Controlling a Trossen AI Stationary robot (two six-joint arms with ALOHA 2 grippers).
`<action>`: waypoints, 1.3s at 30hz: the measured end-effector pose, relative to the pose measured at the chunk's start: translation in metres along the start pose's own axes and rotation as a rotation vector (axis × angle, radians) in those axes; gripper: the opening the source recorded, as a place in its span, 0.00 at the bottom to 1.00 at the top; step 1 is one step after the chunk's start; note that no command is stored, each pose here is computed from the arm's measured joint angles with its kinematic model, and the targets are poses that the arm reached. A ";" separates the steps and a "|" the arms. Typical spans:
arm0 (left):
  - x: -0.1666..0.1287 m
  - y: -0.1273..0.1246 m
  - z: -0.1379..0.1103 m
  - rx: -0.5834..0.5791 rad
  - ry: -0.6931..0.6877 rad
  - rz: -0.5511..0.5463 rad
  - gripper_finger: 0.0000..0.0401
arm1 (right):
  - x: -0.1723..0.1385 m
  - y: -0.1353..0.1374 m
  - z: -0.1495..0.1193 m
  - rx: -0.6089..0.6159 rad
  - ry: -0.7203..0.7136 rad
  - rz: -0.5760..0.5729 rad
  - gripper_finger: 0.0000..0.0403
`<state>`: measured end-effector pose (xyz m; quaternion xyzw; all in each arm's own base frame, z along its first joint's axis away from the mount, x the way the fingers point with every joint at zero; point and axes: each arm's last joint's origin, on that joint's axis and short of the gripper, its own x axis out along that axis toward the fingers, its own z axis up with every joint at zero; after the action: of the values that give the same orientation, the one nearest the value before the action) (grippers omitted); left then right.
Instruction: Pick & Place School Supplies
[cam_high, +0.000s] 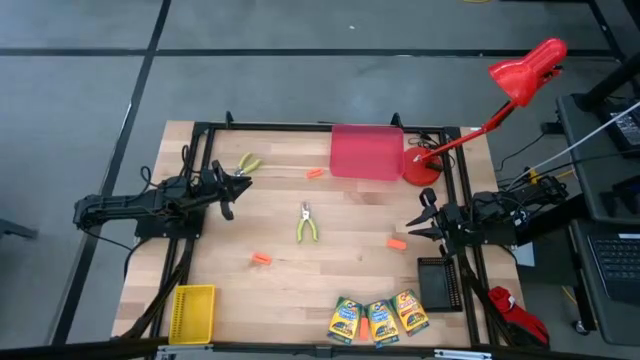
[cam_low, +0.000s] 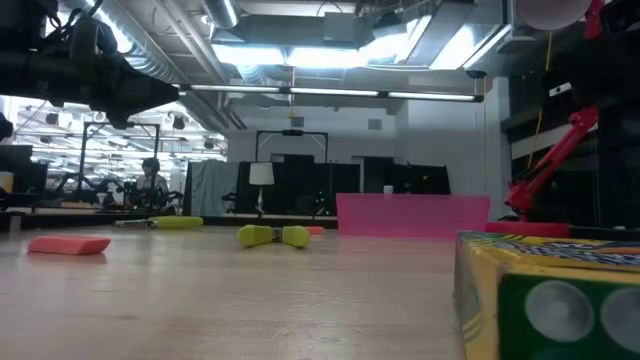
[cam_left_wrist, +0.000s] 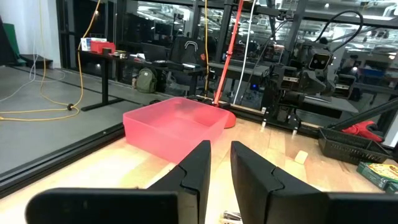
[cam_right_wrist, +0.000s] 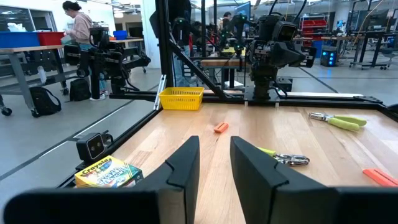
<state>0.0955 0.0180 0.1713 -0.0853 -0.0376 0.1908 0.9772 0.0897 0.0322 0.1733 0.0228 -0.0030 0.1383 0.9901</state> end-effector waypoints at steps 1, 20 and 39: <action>0.000 0.000 0.000 0.000 0.000 0.000 0.15 | 0.000 0.000 0.000 0.000 0.000 0.000 0.23; 0.000 0.000 0.000 0.000 0.000 0.000 0.15 | -0.001 0.000 0.012 0.333 -0.118 0.018 0.23; 0.000 0.000 0.000 0.000 0.000 0.000 0.15 | -0.002 -0.010 0.017 1.097 -0.357 -0.228 0.23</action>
<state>0.0955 0.0180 0.1712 -0.0854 -0.0375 0.1907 0.9772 0.0900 0.0215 0.1896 0.5551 -0.0951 0.0063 0.8263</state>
